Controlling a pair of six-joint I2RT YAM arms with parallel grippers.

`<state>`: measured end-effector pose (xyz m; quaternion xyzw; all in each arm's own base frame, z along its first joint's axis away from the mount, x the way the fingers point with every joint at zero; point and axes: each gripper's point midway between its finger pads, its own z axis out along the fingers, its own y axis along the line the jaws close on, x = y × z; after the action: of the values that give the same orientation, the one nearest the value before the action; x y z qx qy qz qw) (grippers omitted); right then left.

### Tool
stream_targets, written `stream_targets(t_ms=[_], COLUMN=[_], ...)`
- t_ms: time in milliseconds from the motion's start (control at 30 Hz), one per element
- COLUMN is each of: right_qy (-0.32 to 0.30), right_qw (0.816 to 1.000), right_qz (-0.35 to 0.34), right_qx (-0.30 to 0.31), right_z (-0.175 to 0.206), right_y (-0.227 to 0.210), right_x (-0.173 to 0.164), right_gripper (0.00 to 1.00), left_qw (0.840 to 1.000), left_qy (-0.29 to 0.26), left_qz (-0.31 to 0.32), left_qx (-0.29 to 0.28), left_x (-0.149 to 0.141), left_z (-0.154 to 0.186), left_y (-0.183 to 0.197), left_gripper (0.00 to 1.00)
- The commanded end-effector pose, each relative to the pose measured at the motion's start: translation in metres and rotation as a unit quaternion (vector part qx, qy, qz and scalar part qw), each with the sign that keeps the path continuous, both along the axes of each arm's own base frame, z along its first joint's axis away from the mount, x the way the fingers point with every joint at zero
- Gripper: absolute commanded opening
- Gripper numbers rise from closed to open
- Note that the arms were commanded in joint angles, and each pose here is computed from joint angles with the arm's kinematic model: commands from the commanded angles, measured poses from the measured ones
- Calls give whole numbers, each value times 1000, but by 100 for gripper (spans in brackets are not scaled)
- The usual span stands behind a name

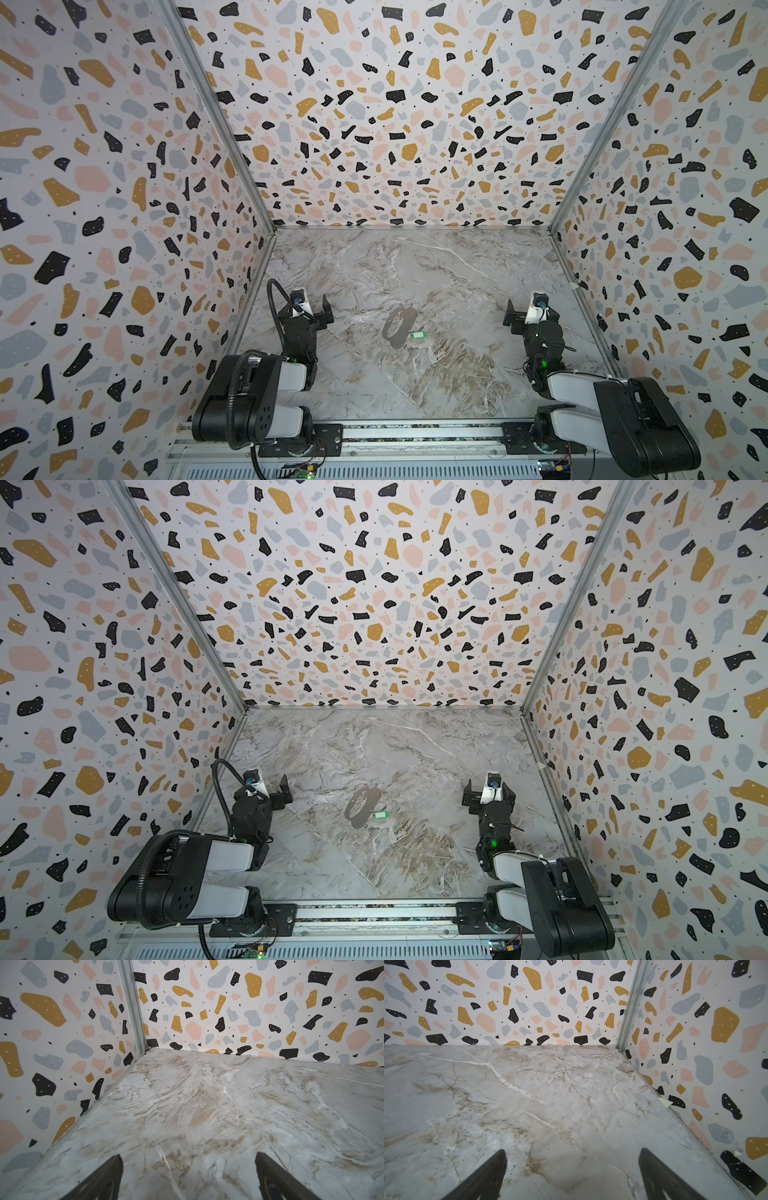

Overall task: Attach keys to a key ring
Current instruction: Reset both arms

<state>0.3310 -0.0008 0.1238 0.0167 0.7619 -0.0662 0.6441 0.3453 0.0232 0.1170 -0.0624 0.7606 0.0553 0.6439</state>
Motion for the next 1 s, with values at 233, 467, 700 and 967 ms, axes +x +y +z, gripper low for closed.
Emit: stream_targets(t_ms=[233,467,700,967], right_qy=[-12,-9,-9,-10], right_qw=[998,999,998,998], right_qz=[52,54,54,55], right_qx=[-10,0,0,0], right_z=[0,-1,-1,0], right_y=[19,15,15,15], right_x=[35,36,36,37], right_gripper=[99,99,99,99], left_qw=[1000,1000,1000,1000], left_qy=[-28,-30,-29,-29], left_qz=[4,5,2,3], left_qx=[9,10,11,11], left_x=[6,5,5,5], left_z=[16,17,17,17], left_y=[1,1,0,0], left_gripper=[99,99,99,100])
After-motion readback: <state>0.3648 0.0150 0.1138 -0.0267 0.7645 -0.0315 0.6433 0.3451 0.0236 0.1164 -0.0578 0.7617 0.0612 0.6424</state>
